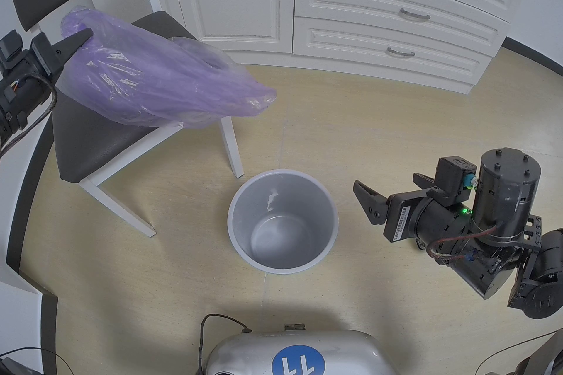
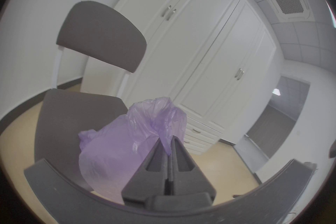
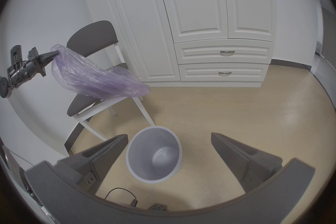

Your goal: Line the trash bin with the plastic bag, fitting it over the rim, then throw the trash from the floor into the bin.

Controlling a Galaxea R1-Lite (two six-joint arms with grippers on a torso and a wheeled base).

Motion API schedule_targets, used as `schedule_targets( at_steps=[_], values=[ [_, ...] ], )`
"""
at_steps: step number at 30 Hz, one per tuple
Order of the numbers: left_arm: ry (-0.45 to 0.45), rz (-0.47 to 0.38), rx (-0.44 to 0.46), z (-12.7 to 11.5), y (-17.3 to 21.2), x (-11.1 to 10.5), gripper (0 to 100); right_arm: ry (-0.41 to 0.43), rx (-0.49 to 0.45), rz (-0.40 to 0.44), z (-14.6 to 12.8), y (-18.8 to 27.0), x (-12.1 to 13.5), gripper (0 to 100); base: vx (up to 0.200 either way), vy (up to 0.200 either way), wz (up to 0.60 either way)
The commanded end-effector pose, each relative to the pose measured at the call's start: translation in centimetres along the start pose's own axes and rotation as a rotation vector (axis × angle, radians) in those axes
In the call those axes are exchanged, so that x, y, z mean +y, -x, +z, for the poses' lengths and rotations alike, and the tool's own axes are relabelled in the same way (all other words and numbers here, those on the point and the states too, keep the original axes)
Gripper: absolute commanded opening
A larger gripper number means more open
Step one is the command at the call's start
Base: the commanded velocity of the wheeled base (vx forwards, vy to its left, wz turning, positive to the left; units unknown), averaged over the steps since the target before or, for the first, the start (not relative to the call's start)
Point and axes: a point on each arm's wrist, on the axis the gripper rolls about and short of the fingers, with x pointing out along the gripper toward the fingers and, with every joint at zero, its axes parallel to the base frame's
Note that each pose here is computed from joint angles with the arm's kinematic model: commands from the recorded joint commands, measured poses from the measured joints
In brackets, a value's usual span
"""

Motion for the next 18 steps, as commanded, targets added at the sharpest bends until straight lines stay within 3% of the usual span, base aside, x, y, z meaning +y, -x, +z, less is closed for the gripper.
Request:
schedule_targets(
  at_steps=[1,5,8,11,12,14,15,18],
  values=[
    [-0.078,0.052,0.006,-2.6,-2.3,-1.8,0,0.003,0.002,-0.005,-0.2,0.0,0.3,100,0.000,0.000,0.00],
    [-0.145,0.066,0.017,-3.7,-2.5,-3.3,0,0.006,0.007,-0.009,-0.3,-0.1,0.3,100,0.000,0.000,0.00],
    [-0.184,0.012,0.064,-5.1,-1.4,-4.7,0,0.016,0.019,-0.011,-0.7,-0.1,0.3,100,0.000,0.000,0.00],
    [-0.193,-0.028,0.059,-4.9,-0.9,-5.5,0,0.027,0.032,-0.008,-1.1,0.1,0.2,100,0.000,0.000,0.00],
    [-0.188,-0.087,0.067,-4.7,-0.3,-6.3,0,0.047,0.042,0.004,-1.4,0.4,0.3,100,0.000,0.000,0.00],
    [-0.187,-0.091,0.066,-4.7,-0.3,-6.4,0,0.048,0.042,0.005,-1.4,0.4,0.3,100,0.000,0.000,0.00],
    [-0.176,-0.158,0.084,-4.7,0.6,-7.0,0,0.049,0.044,0.018,-1.5,0.5,0.5,100,0.000,0.000,0.00],
    [-0.168,-0.208,0.087,-4.8,1.2,-7.6,0,0.054,0.063,0.028,-2.0,0.4,0.8,100,0.000,0.000,0.00]
  ],
)
